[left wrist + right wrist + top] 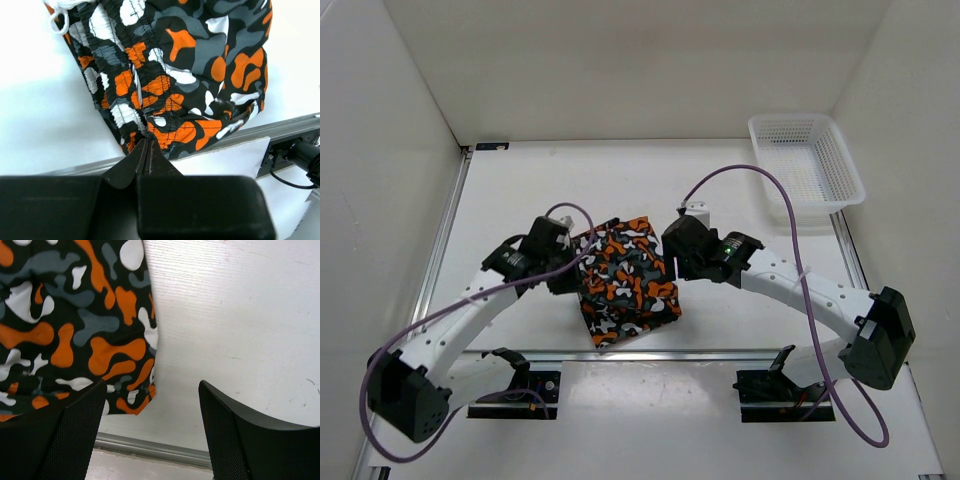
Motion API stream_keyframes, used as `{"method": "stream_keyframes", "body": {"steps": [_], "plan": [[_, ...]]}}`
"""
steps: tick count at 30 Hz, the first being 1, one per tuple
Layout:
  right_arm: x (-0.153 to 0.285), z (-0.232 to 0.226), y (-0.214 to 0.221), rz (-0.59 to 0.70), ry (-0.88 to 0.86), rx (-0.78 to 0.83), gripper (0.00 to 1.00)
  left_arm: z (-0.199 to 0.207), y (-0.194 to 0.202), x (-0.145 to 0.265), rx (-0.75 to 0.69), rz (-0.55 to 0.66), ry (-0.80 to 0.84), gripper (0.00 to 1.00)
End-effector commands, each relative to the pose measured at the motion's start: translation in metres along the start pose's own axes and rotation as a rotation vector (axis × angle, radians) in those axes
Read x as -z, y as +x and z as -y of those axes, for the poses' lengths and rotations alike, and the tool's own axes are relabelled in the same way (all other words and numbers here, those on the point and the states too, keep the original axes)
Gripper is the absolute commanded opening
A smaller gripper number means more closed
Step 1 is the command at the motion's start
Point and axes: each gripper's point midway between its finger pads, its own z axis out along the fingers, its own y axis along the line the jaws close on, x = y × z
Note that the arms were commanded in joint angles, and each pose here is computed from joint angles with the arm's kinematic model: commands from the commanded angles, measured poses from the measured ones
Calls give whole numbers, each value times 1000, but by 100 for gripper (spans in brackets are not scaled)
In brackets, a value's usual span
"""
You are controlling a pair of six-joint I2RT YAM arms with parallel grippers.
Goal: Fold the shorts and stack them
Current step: Fold the shorts
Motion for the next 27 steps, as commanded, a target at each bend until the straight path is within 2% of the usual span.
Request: {"method": "stream_keyframes", "body": {"steps": [1,3,4,5,6,7,8,12,13,16,18,19,20,22,24,27], "plan": [[0,0,-3,11,-12,-22,79,-13,17,-1,93,30,-18,10],[-5,-4,0,-6,-17,-18,79,-14,24,-3,102,28,-11,10],[-3,-9,-5,2,-40,-25,79,-9,27,-5,86,6,9,26],[-6,-9,-3,-7,-33,-12,79,-9,30,-7,87,-15,11,37],[-6,-14,-7,-7,-46,-4,79,-7,28,-8,73,-19,8,49],[-5,-15,-10,0,-51,-7,79,-5,25,-9,75,-35,-6,54],[-7,-19,-12,-2,-62,9,79,-8,20,-8,65,-23,-31,66],[-10,-39,-22,-25,-123,81,79,1,-10,7,69,72,-57,69],[-14,-48,-20,-46,-151,83,77,6,-20,8,69,88,-64,67],[-16,-66,-26,-53,-218,100,71,0,-38,0,79,124,-140,31],[-25,-81,-28,-82,-290,82,53,-8,-46,-21,93,102,-205,10],[-37,-81,-26,-105,-296,68,46,-15,-45,-29,90,75,-235,10],[-42,-86,-30,-105,-325,47,27,-22,-51,-45,106,59,-273,10],[-61,-87,-24,-162,-359,6,15,-28,-52,-59,105,32,-300,10],[-72,-92,-22,-178,-378,-16,5,-35,-58,-76,114,4,-333,10],[-98,-88,-9,-227,-342,-29,3,-46,-53,-98,114,-58,-385,10]]}}
